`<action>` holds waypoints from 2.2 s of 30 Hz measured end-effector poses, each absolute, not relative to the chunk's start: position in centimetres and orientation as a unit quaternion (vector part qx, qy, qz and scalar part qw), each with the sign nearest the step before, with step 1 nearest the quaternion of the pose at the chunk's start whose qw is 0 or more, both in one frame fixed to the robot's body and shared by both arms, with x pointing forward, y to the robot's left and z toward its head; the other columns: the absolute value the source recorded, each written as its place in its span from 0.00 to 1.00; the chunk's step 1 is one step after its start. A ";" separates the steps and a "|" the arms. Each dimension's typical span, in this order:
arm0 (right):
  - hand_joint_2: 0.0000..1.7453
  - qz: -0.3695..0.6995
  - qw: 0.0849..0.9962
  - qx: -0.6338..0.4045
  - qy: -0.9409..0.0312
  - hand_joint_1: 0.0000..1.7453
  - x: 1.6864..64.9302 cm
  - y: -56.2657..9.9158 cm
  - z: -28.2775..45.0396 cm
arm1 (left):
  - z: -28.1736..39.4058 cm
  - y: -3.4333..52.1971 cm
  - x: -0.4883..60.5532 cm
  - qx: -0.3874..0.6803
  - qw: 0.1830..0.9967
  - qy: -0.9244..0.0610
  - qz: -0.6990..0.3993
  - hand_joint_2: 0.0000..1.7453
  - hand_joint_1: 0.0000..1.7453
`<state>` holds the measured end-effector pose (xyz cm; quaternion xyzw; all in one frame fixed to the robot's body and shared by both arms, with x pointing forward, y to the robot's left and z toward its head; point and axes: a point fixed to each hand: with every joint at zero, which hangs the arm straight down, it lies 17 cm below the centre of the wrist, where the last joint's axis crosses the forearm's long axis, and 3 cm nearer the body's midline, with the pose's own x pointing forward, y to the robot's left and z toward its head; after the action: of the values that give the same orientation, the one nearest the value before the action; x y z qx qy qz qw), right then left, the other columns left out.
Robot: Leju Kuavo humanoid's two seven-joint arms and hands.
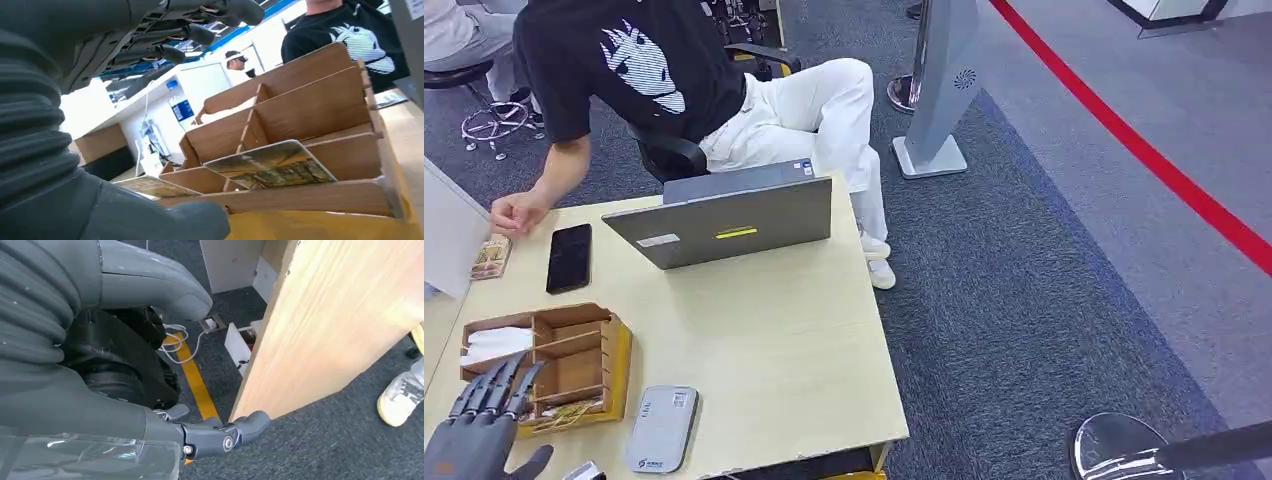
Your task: Pass the card to the sensor for recognition and then transmit it.
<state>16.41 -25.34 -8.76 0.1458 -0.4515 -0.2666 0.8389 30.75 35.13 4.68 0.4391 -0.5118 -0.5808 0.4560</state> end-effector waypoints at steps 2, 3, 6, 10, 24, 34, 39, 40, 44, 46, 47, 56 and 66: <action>1.00 -0.265 0.839 0.148 -0.452 0.00 16.4 -25.3 -8.7 | 4.6 35.3 31.0 0.442 0.458 -0.508 -0.580 1.00 0.00; 1.00 -0.265 0.839 0.148 -0.452 0.00 16.5 -25.2 -8.7 | 4.5 35.4 31.2 0.443 0.460 -0.506 -0.580 1.00 0.00; 1.00 -0.263 0.839 0.151 -0.452 0.00 16.5 -25.1 -8.7 | 4.3 35.4 31.5 0.444 0.462 -0.503 -0.580 1.00 0.00; 1.00 -0.254 0.840 0.153 -0.453 0.00 16.7 -24.9 -8.6 | 3.7 35.0 31.8 0.440 0.466 -0.497 -0.585 1.00 0.00; 1.00 -0.258 0.836 0.154 -0.460 0.00 17.2 -24.8 -8.6 | 3.7 33.4 32.5 0.433 0.474 -0.506 -0.576 1.00 1.00; 1.00 -0.257 0.838 0.160 -0.454 0.00 17.1 -24.6 -8.7 | 3.4 33.7 32.5 0.431 0.481 -0.500 -0.577 1.00 1.00; 1.00 -0.257 0.838 0.161 -0.454 0.00 17.1 -24.5 -8.7 | 3.5 33.9 32.5 0.436 0.476 -0.498 -0.580 1.00 1.00; 1.00 -0.259 0.837 0.162 -0.454 0.00 17.1 -24.5 -8.7 | 3.6 33.9 32.5 0.439 0.472 -0.497 -0.581 1.00 1.00; 1.00 -0.265 0.835 0.163 -0.455 0.00 17.1 -24.7 -8.6 | 4.6 33.4 32.9 0.446 0.460 -0.511 -0.573 1.00 1.00; 1.00 -0.271 0.834 0.158 -0.454 0.00 17.1 -24.8 -8.7 | 6.6 32.5 33.6 0.451 0.447 -0.537 -0.555 1.00 1.00; 1.00 -0.275 0.832 0.156 -0.456 0.00 17.2 -24.9 -8.7 | 7.8 32.0 34.0 0.452 0.439 -0.552 -0.546 1.00 1.00; 1.00 -0.266 0.834 0.161 -0.456 0.00 17.3 -23.7 -8.8 | 19.2 30.6 38.2 0.485 0.372 -0.632 -0.477 1.00 1.00; 1.00 -0.260 0.836 0.169 -0.452 0.00 17.2 -23.1 -8.9 | 25.1 33.1 40.8 0.531 0.338 -0.634 -0.449 1.00 1.00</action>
<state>17.18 -23.08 -8.92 0.1693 -0.4521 -0.2601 0.8362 40.77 33.12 25.09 0.5311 -0.6337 -0.4492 0.3384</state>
